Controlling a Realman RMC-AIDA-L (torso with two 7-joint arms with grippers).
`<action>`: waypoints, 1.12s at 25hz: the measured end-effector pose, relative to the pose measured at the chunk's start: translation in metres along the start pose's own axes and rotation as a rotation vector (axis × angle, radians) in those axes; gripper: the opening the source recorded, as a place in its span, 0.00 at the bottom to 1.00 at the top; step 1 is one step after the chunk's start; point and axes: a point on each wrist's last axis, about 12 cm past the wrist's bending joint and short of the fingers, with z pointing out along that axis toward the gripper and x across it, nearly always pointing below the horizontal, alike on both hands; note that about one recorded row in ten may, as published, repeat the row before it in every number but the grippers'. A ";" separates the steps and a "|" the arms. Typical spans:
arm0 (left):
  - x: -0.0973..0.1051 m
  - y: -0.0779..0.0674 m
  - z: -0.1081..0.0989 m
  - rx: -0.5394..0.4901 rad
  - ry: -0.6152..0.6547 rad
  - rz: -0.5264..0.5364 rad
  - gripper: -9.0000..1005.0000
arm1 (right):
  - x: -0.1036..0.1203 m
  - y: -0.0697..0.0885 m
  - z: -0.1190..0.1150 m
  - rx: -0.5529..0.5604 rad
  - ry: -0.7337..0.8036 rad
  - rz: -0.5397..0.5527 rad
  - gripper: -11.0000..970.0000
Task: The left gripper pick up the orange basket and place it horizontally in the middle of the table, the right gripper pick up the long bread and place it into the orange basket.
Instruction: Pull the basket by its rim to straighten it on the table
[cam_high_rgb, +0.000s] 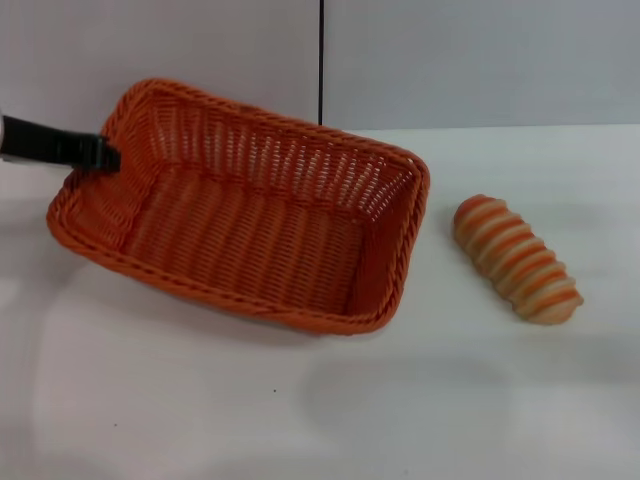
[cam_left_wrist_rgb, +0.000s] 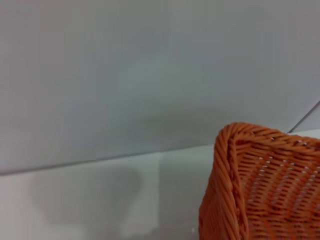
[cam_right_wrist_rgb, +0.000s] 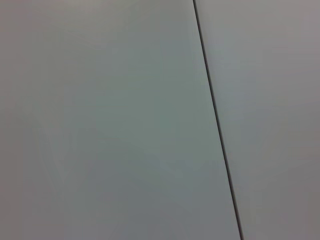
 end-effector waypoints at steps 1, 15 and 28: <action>0.000 0.000 0.000 0.000 0.000 0.000 0.20 | 0.000 0.000 0.002 -0.002 0.001 0.000 0.68; 0.042 0.014 -0.014 -0.014 0.058 -0.070 0.18 | 0.001 0.006 0.017 -0.056 0.004 0.006 0.67; 0.068 0.015 -0.021 0.095 0.030 -0.172 0.18 | 0.003 0.010 0.021 -0.061 0.014 0.015 0.67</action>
